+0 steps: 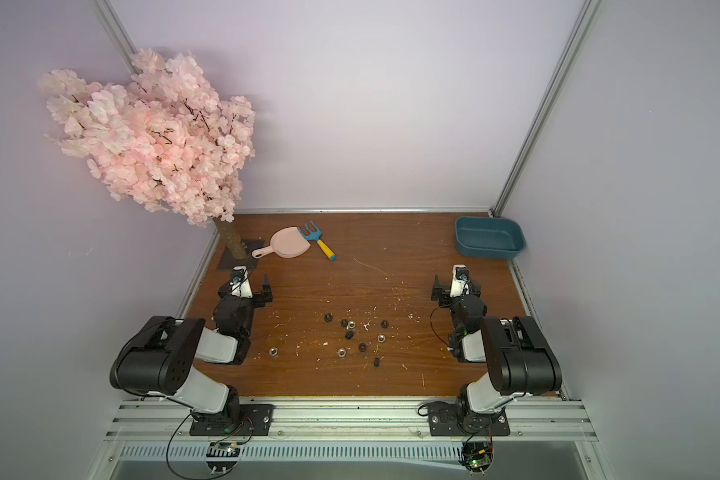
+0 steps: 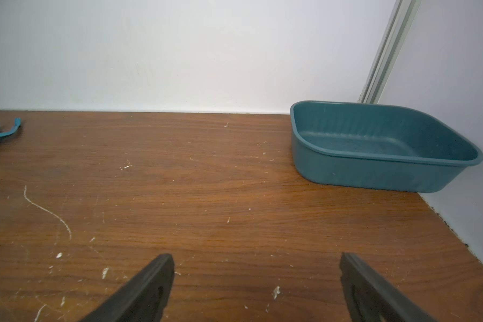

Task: Put the nuts on the desktop into the storage box
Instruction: Move the storage box to the center of the board, then pick up the nut from the center of the board.

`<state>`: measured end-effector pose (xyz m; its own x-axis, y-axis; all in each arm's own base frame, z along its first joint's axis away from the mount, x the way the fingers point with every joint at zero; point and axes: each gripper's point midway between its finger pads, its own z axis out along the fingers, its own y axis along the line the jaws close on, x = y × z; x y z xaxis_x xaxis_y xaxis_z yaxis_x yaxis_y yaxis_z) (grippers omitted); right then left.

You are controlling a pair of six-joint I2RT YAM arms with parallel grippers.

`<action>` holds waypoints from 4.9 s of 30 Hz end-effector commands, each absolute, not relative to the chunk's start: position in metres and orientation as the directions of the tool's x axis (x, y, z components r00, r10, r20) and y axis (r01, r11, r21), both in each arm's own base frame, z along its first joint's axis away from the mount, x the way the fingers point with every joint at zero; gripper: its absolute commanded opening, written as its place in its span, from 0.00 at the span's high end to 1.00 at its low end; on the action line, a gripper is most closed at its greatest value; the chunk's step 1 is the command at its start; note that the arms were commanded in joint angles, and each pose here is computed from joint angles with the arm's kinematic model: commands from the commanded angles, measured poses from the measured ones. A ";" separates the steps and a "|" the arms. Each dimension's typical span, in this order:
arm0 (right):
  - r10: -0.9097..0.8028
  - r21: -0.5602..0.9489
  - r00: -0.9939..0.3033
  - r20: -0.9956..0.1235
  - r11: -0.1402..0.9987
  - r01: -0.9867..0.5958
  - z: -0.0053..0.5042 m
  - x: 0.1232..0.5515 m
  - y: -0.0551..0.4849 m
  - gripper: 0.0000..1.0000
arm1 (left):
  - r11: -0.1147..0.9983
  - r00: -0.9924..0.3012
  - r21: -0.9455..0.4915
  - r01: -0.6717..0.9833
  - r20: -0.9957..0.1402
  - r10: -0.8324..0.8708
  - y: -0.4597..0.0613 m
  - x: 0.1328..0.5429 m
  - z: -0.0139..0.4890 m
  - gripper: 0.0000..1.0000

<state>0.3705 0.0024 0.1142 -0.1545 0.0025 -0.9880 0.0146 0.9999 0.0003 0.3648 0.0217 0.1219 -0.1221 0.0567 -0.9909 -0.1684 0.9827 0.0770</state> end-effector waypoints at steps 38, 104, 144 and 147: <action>0.231 0.278 0.292 -0.928 0.951 0.132 0.291 0.301 -0.029 0.01 | 0.998 0.229 -0.058 -0.027 -0.972 -0.051 -0.027 0.307 0.243 0.00; -0.121 -0.013 -0.756 -0.643 0.989 -0.148 0.088 0.530 0.130 1.00 | 0.896 -0.653 -0.166 0.412 -0.739 0.163 -0.215 0.326 0.191 0.00; -0.230 0.176 -0.651 -0.724 0.850 -0.496 0.166 0.281 0.275 0.53 | 0.896 -0.696 -0.357 0.264 -0.714 -0.079 -0.188 0.295 0.176 0.00; -0.275 0.186 -0.673 -0.687 0.828 -0.529 0.152 0.250 0.267 0.51 | 0.906 -0.720 -0.344 0.247 -0.691 -0.066 -0.181 0.286 0.157 0.00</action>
<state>0.2751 0.2707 0.1642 -0.6497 -0.2237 -0.7266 -0.4953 0.8496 0.1813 0.2956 -0.1851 0.1714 -0.6938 -0.0644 -0.7173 0.2670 0.9020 -0.3392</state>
